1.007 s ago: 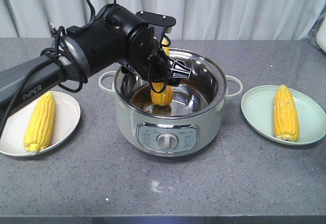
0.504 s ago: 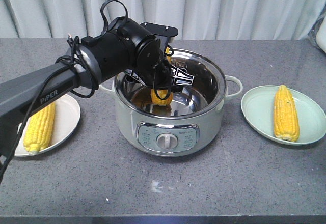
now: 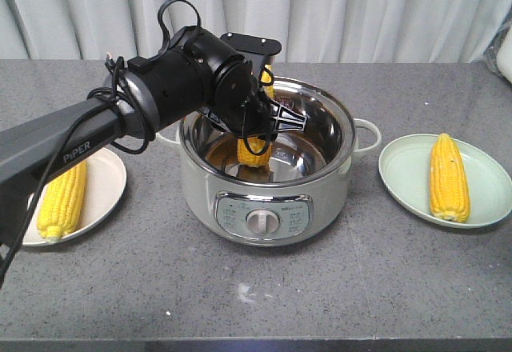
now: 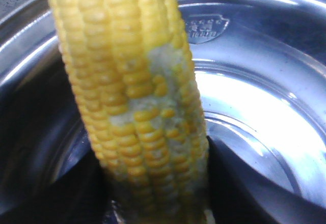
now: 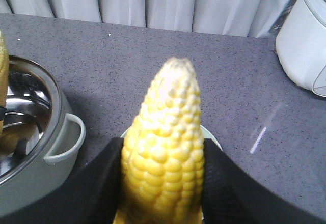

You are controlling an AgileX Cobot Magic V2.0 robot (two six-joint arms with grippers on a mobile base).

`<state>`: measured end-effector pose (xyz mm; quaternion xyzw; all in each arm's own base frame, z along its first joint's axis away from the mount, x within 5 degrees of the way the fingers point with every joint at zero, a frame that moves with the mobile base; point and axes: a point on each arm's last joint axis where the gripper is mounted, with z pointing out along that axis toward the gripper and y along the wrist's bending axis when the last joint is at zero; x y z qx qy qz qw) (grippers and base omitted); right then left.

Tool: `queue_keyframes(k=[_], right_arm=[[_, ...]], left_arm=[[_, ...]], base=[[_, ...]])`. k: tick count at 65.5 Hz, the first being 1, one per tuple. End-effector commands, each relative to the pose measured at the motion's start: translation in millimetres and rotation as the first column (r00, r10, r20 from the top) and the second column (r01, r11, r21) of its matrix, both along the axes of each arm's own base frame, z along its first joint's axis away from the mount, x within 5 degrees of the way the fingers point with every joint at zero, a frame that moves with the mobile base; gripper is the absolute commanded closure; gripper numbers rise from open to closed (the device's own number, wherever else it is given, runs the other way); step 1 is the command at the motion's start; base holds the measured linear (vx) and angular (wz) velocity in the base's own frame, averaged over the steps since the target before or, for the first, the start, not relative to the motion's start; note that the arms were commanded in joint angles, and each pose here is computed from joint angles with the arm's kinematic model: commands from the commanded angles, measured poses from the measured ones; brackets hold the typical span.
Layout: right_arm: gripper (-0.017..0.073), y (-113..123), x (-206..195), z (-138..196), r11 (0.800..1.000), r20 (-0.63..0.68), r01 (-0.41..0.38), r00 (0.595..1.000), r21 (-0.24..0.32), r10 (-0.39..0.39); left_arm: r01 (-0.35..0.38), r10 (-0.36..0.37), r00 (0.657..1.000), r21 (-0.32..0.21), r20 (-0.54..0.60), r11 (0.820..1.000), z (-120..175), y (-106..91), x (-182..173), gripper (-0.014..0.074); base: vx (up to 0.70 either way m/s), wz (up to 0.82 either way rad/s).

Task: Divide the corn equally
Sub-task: 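Reach the left gripper into the pot and grasp the last corn cob, then lift the corn cob up out of the pot with the left gripper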

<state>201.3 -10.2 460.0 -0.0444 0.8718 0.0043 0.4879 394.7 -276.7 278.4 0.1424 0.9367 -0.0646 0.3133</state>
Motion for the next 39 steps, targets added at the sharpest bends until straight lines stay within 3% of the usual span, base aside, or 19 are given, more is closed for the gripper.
queue_keyframes(k=[1,14,20,28,39], right_arm=[[0.0424,-1,-3,16,1.000,0.115,0.012,0.993,-0.006,-0.011],[0.0424,-1,-3,16,1.000,0.115,0.012,0.993,-0.006,-0.011],[0.0424,-1,-3,16,1.000,0.115,0.012,0.993,-0.006,-0.011],[0.0424,-1,-3,16,1.000,0.113,0.012,0.994,-0.006,-0.011],[0.0424,0,-3,16,1.000,0.114,0.010,0.993,-0.002,-0.010]], left_arm=[[0.015,-0.002,0.990,-0.094,0.141,0.995,54,5.3,-9,0.0513],[0.022,0.009,0.977,-0.142,0.215,0.990,101,21.3,-28,0.0518],[0.026,0.007,0.967,-0.126,0.256,0.992,128,35.9,-43,0.0517],[-0.012,0.045,0.954,-0.111,0.297,0.994,159,62.1,-61,0.0508],[-0.089,0.129,0.939,-0.135,0.320,0.987,193,103.8,-79,0.0500]], base=[[0.00,0.00],[0.00,0.00],[0.00,0.00],[0.00,0.00],[0.00,0.00]])
